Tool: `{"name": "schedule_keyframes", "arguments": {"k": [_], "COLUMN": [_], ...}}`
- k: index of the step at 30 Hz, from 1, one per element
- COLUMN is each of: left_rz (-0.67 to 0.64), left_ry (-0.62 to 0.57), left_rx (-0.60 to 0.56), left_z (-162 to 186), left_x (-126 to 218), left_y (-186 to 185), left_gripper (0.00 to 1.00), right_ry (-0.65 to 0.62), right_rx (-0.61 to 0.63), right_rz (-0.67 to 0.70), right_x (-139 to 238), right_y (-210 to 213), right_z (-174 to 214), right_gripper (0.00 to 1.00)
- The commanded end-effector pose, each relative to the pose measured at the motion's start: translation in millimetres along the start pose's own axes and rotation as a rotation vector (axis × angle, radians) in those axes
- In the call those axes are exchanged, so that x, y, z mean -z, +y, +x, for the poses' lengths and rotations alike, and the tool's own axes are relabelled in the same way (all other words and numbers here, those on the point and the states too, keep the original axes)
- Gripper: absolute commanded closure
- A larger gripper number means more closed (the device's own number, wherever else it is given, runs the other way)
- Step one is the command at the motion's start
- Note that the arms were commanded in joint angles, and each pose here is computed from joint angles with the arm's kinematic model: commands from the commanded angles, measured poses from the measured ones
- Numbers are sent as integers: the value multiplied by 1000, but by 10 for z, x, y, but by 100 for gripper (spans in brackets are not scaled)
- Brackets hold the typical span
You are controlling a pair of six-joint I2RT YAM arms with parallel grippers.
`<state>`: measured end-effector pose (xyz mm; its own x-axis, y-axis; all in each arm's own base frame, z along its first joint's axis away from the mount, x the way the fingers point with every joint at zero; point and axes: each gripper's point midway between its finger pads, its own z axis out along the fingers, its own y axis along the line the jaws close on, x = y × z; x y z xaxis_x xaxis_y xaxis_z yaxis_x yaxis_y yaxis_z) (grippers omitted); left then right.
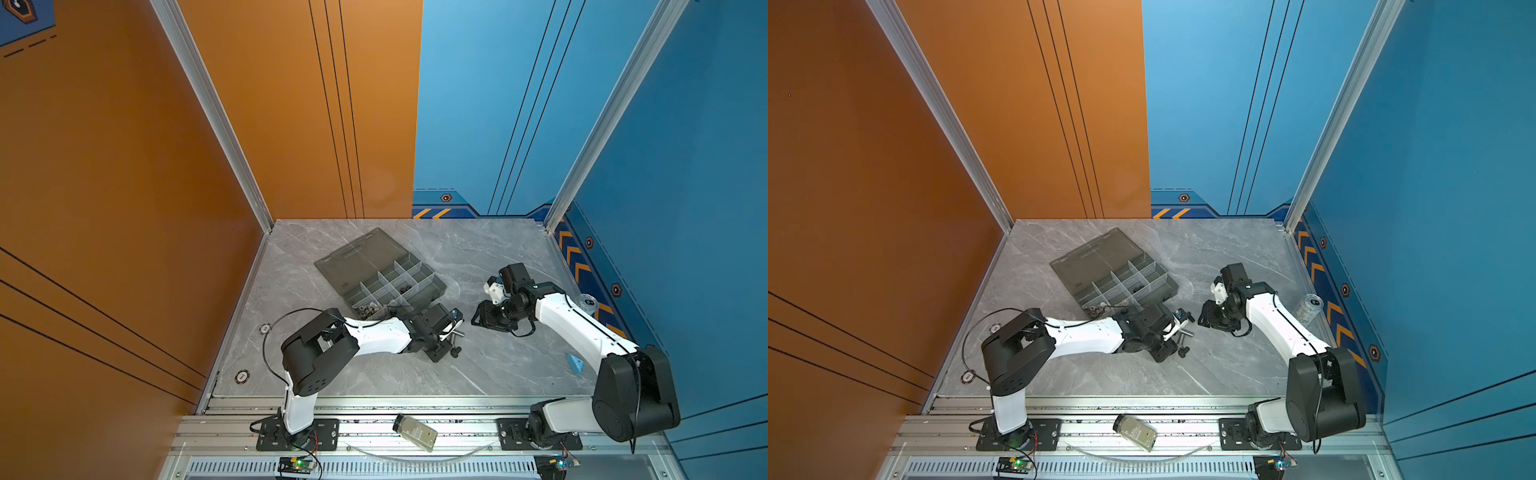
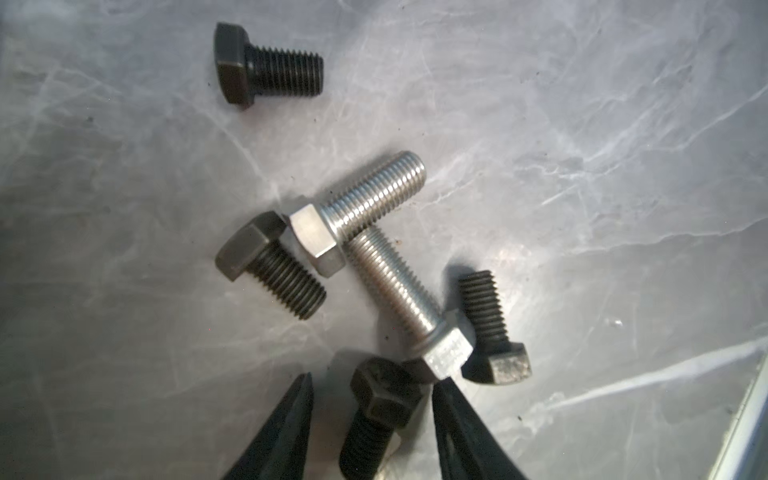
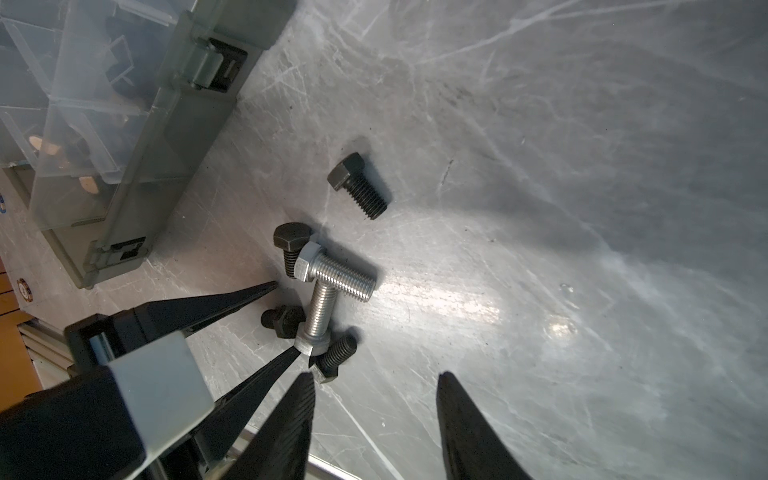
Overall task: Sort the screws and nuts into containers
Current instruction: 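Lower the left gripper onto another black hex bolt and close it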
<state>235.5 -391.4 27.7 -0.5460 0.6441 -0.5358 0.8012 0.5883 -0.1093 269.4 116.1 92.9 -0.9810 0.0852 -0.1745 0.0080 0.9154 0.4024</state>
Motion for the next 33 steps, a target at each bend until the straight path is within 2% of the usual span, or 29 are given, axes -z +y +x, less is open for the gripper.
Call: {"name": "schedule_keyframes", "arguments": {"k": [1,9,15,25,33], "left_rz": [3,4,-12,-7,-41], "left_ry": [50,70,105,124,80], "left_rx": [-13,-11,-5,0,16], "left_z": [87,117,210,268,190], "left_x": [-84,-137,-116,-102,96], "left_y": [-5,0,31,25,135], "left_gripper": [54,62,80,100,100], "right_ry": [30,31,31,29,25], "right_rx": [3,2,2,0,3], "right_rz": [-4,-3,-3,-3,-3], "right_x": [-17,-16,-15,-6,8], "right_y": [-19,-22,-25,-24,-20], "right_z": [68,77,81,84,85], "right_gripper": [49,49,49,49,49]}}
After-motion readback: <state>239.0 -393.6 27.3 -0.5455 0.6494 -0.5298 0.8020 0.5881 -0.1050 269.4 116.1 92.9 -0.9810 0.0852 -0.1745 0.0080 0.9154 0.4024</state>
